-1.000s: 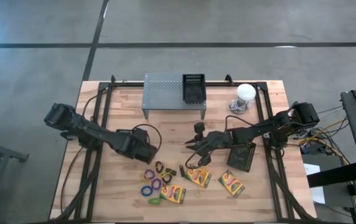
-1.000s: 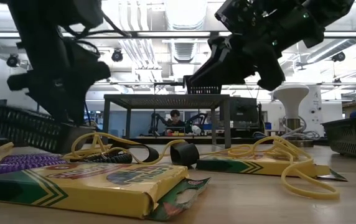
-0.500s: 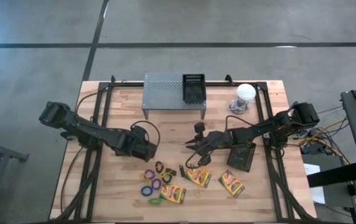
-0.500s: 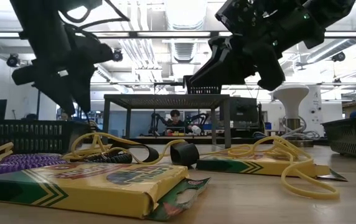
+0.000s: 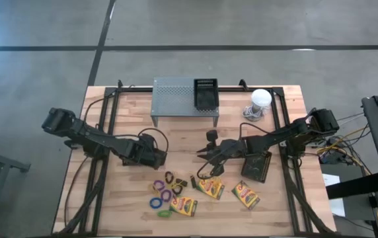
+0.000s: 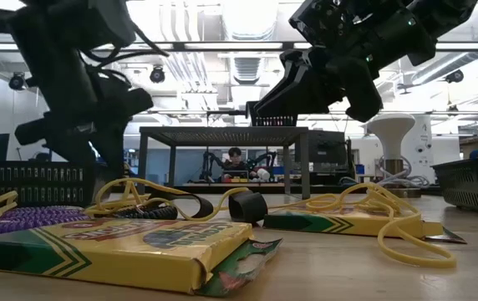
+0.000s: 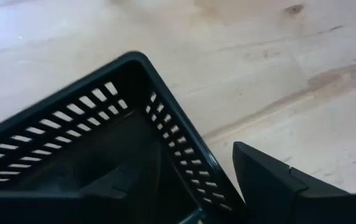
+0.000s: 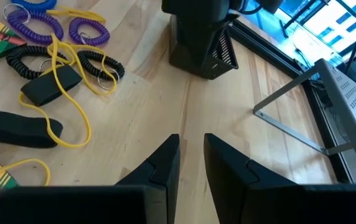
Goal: Pick & Place Office Desk Supplies
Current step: Put the black basket on the shelf
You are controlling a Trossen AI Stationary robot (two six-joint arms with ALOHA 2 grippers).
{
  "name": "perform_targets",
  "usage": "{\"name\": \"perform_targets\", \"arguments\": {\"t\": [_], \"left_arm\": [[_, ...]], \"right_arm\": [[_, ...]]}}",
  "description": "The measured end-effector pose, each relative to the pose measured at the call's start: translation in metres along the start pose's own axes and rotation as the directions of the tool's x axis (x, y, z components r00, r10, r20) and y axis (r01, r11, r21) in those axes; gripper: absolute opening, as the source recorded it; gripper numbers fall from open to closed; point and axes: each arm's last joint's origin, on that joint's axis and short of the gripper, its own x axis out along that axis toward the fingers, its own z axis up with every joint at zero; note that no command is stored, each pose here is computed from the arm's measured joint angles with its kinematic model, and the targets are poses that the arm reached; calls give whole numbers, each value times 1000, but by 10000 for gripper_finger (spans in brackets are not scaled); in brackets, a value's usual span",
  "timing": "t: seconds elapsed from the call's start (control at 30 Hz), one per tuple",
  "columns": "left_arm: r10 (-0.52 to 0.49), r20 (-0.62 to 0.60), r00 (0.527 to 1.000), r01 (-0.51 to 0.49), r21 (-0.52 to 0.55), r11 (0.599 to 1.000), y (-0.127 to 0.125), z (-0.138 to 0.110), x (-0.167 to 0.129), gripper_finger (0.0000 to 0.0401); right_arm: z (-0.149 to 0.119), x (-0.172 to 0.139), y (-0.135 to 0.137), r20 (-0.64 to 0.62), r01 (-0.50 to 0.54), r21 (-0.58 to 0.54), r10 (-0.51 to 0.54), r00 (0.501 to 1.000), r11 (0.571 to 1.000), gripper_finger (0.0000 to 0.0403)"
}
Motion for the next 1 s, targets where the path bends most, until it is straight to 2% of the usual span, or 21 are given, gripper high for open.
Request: {"name": "perform_targets", "arguments": {"t": [0.13, 0.4, 0.5, 0.6, 0.7, 0.8, 0.9, 1.0], "left_arm": [[-10, -55, 998, 10, -4, 1000, 0, -1, 1, 156], [-46, -185, 982, 51, 24, 998, -5, -10, -6, 19], [-99, -255, 962, 116, 51, 992, -16, -17, -19, 10], [-165, -341, 925, 217, 121, 969, -31, -23, -39, 11], [-204, -406, 891, 323, 249, 913, -46, -24, -66, 8], [-198, -392, 898, 370, 434, 821, -56, -15, -97, 6], [-202, -275, 940, 333, 610, 719, -64, 5, -125, 6], [-225, -110, 968, 224, 782, 582, -70, 31, -144, 6]], "right_arm": [[0, 0, 0, 0, 0, -1, 0, 1000, 1000, 68], [0, 0, 0, 0, 0, -1, 0, 1000, 1000, 68], [0, 0, 0, 0, 1, -1, -1, 1000, 1000, 68], [0, 0, 0, 0, 1, -1, -1, 1000, 1000, 68], [0, 0, 0, 0, 1, -1, -1, 1000, 1000, 68], [0, 0, 0, 0, 2, -4, -2, 1000, 1000, 68], [0, 0, 0, 2, 3, -8, -3, 1000, 1000, 68], [1, 0, -1, 14, 8, -5, -8, 1000, 1000, 68]]}}
